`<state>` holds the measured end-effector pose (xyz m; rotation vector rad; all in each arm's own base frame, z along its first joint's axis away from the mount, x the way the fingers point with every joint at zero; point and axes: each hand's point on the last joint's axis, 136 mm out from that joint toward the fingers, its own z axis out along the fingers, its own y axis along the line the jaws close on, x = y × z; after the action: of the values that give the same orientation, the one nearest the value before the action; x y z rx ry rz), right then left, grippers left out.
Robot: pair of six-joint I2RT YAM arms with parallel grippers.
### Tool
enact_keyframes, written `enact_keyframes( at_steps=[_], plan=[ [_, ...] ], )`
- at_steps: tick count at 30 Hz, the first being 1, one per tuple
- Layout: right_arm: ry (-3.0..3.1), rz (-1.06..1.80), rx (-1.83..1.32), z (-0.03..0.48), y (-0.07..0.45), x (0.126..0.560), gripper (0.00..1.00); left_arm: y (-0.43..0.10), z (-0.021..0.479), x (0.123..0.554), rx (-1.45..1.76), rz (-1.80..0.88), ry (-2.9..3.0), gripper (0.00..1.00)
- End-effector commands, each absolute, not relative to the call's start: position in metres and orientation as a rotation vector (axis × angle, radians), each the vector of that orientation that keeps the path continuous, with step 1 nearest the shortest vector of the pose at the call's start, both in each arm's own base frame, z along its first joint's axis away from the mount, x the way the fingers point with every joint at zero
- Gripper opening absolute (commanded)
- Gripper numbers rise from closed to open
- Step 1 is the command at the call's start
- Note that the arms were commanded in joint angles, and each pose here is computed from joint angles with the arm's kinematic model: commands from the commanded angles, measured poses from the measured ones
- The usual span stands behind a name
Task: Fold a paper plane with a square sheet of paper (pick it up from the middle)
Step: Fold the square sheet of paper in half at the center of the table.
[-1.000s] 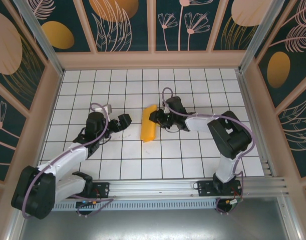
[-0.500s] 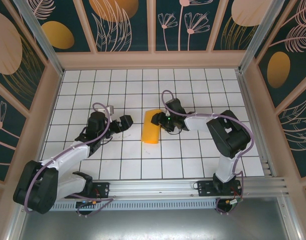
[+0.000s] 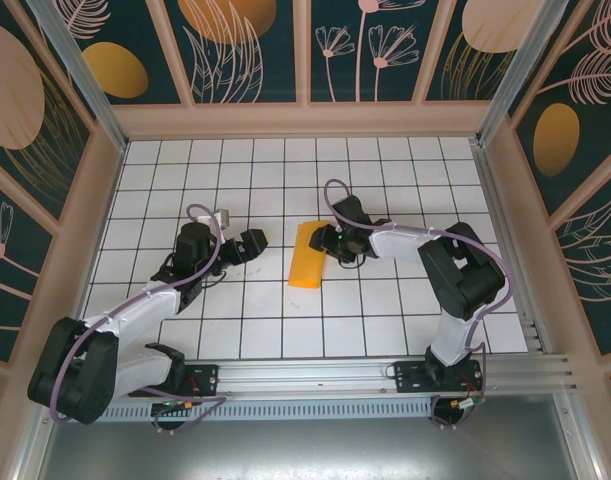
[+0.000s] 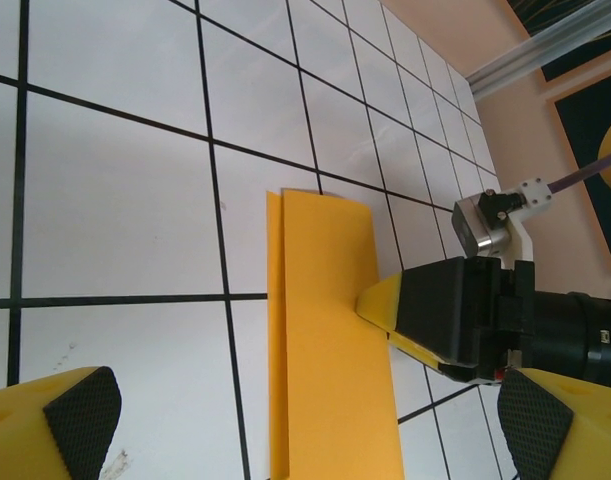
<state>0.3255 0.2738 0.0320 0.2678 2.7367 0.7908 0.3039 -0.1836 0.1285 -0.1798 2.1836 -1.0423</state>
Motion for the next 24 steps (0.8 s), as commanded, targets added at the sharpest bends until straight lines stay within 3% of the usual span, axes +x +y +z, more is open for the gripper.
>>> enact_keyframes(
  at_steps=[1,24],
  plan=[
    [2.755,0.76,0.221,0.033,0.277,0.326,0.58,-0.189,0.134,0.304,-0.163,-1.083,2.159,0.99],
    [2.859,0.568,0.152,0.002,0.271,0.322,0.59,-0.191,0.134,0.302,-0.14,-1.097,2.161,0.99]
  ],
)
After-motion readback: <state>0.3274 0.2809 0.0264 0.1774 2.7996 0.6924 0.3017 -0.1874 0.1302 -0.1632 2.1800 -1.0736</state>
